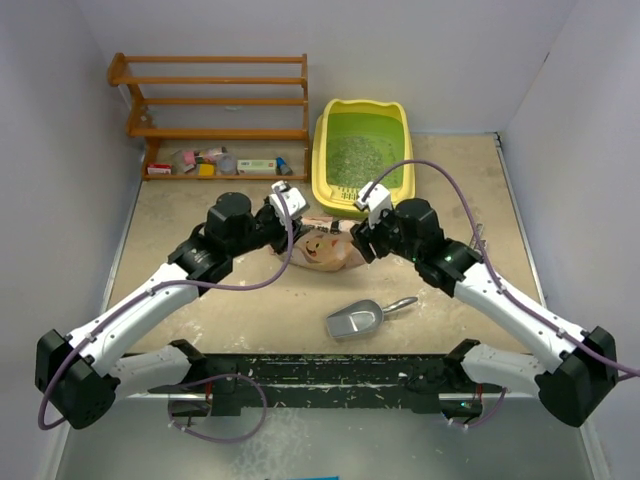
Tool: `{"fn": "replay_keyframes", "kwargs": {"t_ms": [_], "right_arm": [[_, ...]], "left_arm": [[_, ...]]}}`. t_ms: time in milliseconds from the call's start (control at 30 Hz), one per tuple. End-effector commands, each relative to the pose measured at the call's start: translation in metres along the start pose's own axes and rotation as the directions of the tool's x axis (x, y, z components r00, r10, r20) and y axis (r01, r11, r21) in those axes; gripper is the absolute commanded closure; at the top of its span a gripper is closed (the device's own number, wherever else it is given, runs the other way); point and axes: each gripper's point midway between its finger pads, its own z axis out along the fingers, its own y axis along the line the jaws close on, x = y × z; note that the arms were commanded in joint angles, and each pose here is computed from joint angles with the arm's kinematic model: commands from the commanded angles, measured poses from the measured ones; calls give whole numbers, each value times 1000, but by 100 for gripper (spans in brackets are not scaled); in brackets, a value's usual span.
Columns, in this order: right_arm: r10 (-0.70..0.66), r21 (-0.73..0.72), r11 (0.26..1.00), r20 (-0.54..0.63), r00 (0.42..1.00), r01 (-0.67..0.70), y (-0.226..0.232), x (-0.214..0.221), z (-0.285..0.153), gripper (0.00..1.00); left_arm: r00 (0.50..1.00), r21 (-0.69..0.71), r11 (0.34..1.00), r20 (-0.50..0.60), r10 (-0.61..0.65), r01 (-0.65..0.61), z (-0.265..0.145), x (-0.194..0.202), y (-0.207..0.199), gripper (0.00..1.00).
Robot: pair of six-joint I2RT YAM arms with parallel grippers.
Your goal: Fill the litter box with clean litter
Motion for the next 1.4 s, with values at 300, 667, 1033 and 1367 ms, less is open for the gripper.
{"fn": "replay_keyframes", "kwargs": {"t_ms": [300, 667, 1033, 1367], "right_arm": [[447, 307, 874, -204, 871, -377, -61, 0, -53, 67], [894, 563, 283, 138, 425, -777, -179, 97, -106, 35], [941, 642, -96, 308, 142, -760, -190, 224, -105, 32], [919, 660, -146, 366, 146, -737, -232, 241, -114, 37]], "left_arm": [[969, -123, 965, -59, -241, 233, -15, 9, 7, 66], [980, -259, 945, 66, -189, 199, -53, -15, 28, 60], [977, -241, 947, 59, -204, 213, -58, -19, 23, 61], [976, -221, 950, 56, -212, 219, -58, -20, 19, 61]]}}
